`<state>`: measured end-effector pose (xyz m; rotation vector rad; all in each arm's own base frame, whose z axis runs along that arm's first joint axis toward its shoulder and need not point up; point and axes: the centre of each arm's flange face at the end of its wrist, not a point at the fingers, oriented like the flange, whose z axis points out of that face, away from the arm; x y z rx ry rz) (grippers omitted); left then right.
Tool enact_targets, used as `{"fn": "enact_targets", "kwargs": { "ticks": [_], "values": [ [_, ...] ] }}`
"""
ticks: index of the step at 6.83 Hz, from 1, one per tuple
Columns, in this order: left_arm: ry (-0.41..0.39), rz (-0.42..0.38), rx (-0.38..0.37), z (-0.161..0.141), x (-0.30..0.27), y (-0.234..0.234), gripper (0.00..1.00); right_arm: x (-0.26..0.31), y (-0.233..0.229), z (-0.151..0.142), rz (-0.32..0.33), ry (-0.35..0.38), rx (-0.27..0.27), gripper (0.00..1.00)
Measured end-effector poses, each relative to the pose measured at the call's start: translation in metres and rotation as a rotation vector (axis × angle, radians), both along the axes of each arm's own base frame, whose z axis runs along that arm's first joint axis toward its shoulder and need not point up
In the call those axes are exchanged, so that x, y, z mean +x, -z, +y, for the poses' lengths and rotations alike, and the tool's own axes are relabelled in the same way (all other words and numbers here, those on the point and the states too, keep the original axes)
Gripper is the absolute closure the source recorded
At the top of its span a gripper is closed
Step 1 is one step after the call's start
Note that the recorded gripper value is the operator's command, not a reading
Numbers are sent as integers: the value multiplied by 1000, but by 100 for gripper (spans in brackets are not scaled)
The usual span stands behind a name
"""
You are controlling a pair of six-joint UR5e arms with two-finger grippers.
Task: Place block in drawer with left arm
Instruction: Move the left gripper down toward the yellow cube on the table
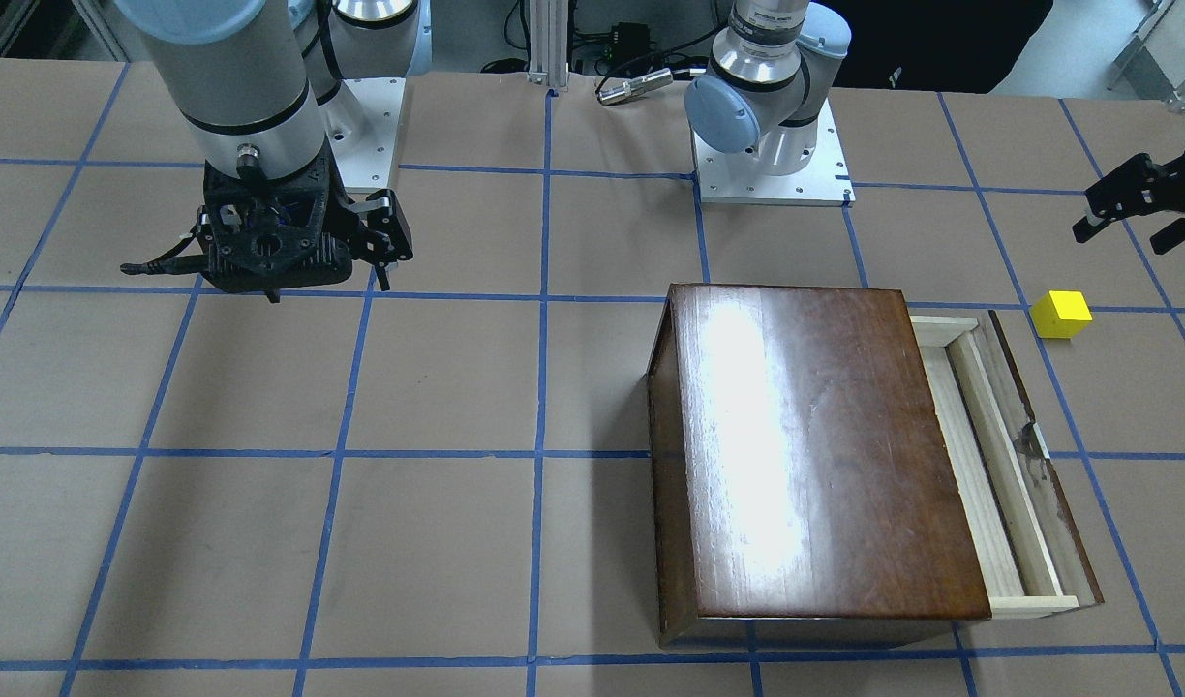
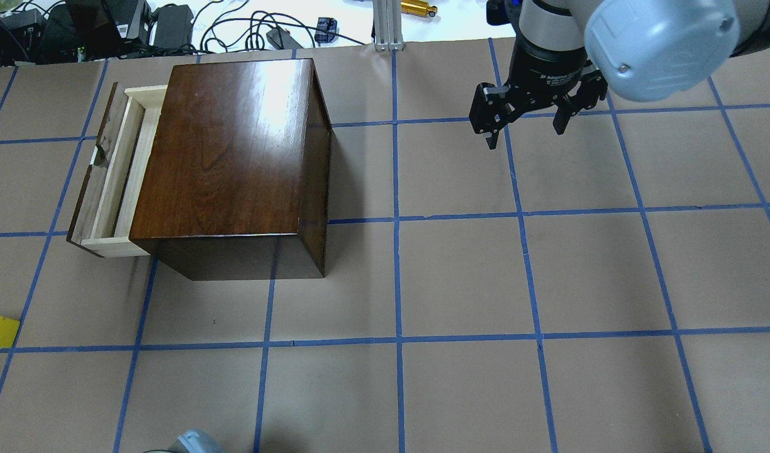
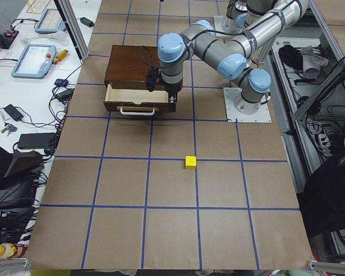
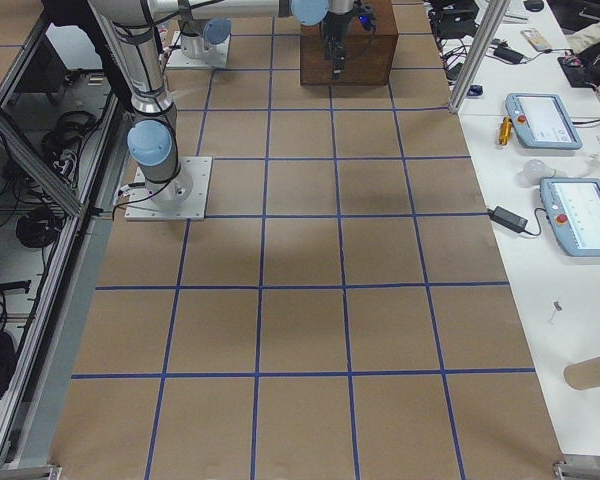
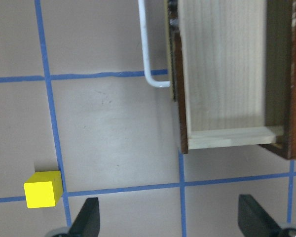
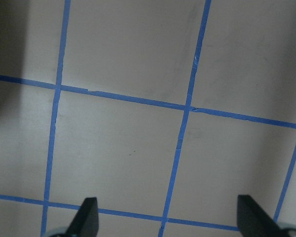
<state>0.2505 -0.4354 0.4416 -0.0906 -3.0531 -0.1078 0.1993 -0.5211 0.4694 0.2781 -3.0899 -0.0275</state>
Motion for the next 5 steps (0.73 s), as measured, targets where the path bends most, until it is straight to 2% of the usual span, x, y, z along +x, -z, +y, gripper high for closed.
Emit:
{"fn": "enact_targets", "kwargs": {
  "ticks": [2, 3, 4, 5],
  "values": [
    [62, -36, 23, 19, 46, 37, 0, 0, 0, 0, 0, 1, 0, 0],
    [149, -30, 23, 26, 59, 54, 0, 0, 0, 0, 0, 1, 0, 0],
    [307, -16, 22, 31, 68, 66, 0, 0, 0, 0, 0, 0, 0, 0],
    [518, 1, 28, 33, 73, 74, 0, 0, 0, 0, 0, 0, 0, 0]
  ]
}}
